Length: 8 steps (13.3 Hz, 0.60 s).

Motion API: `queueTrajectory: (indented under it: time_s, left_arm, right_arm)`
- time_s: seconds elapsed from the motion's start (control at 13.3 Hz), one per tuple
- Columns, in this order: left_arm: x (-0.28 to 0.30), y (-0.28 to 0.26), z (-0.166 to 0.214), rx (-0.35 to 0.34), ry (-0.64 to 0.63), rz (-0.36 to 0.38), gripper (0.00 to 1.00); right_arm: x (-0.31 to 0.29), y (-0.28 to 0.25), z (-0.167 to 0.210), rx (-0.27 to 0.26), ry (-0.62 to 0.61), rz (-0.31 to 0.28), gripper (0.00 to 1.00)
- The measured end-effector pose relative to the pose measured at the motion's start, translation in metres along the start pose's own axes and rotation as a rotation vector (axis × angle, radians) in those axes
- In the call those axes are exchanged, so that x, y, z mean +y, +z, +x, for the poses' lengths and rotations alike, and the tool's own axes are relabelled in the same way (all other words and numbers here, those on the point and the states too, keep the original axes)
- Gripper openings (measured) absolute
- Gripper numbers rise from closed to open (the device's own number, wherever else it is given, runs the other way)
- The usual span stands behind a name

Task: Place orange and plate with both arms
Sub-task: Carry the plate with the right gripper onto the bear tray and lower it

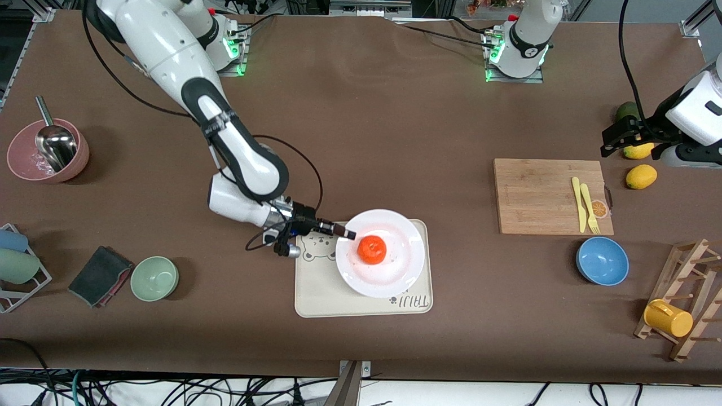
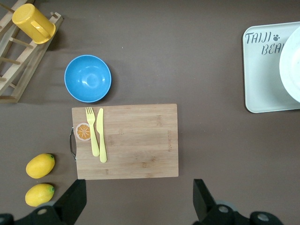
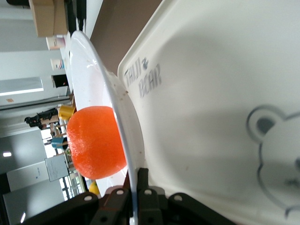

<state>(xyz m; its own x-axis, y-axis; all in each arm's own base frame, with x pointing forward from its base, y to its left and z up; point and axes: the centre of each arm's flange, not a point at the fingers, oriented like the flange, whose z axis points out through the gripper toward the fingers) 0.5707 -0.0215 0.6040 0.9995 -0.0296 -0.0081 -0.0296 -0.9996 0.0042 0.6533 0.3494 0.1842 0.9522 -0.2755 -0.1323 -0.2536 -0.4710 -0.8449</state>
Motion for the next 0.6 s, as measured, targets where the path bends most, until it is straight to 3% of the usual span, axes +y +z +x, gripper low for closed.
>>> queueTrajectory:
  time_s: [0.15,0.38,0.53,0.6]
  left_arm:
    - [-0.002,0.0,0.0,0.0,-0.003,0.0,1.0]
    - [-0.004,0.001,0.0,-0.005,0.0,0.0,1.0]
    - [-0.006,0.001,-0.001,-0.008,0.019,0.0,1.0]
    - [-0.008,0.001,-0.001,-0.01,0.023,0.0,1.0]
  right_arm:
    - [0.019,0.006,0.022,0.025,0.012,0.003,0.04]
    - [0.041,0.02,0.03,0.023,0.016,-0.007,0.04]
    - [0.043,0.024,0.029,0.011,-0.027,-0.036,0.08]
    - [0.041,0.025,0.029,0.006,-0.054,-0.05,0.18]
